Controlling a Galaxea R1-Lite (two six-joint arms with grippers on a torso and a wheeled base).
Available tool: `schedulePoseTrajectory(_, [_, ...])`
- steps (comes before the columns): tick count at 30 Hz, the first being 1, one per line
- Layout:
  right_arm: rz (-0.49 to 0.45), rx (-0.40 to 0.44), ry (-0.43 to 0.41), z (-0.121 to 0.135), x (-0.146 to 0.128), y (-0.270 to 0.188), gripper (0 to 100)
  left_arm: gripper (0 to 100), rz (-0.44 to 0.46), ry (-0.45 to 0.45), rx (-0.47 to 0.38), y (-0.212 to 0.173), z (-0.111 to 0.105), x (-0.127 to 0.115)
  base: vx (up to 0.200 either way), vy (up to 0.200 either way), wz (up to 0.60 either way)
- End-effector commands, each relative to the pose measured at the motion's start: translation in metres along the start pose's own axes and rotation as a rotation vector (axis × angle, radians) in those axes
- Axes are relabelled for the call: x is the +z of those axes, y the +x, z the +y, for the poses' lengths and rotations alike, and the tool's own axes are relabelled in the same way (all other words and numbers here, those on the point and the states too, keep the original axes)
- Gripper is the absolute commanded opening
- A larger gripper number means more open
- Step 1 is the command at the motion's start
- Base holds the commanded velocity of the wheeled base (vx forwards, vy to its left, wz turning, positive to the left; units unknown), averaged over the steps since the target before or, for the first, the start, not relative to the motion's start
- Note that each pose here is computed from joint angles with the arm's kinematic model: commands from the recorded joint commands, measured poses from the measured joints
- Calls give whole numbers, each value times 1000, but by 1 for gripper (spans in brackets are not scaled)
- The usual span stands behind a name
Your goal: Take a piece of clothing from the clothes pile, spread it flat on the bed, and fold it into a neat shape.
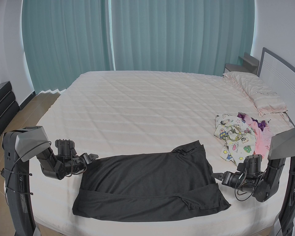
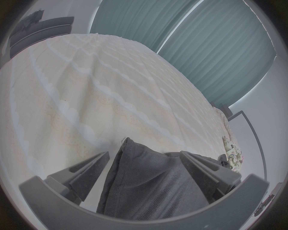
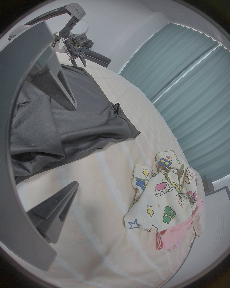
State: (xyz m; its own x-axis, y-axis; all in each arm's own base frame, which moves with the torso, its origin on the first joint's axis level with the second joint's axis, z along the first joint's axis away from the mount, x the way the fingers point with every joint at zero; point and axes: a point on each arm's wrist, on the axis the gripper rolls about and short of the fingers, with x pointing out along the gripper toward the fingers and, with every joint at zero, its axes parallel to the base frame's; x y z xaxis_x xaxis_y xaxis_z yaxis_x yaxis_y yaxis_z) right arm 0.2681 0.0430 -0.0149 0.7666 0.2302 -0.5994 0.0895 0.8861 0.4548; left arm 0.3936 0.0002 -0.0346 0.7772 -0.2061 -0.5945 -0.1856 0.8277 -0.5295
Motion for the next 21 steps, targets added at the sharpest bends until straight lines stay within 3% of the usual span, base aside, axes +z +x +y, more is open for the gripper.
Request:
schedulePoseTrajectory(1, [9,-3,-1,0,-2,0,100,100,7,-4,8,6,5,-3,0,0,0])
schedulePoseTrajectory(2, [10,-4,0,-1,-2,0,100,0,2,-3,5,6,5,-2,0,0,0])
schedulePoseTrajectory(9, [3,7,-5,2,-1,-1,100,0,-61,-6,-1,8,5,2,0,0,0])
schedulePoseTrajectory(21, [-102,80,-24,18,28,19,100,0,-231,-3,2,3,5,18,0,0,0])
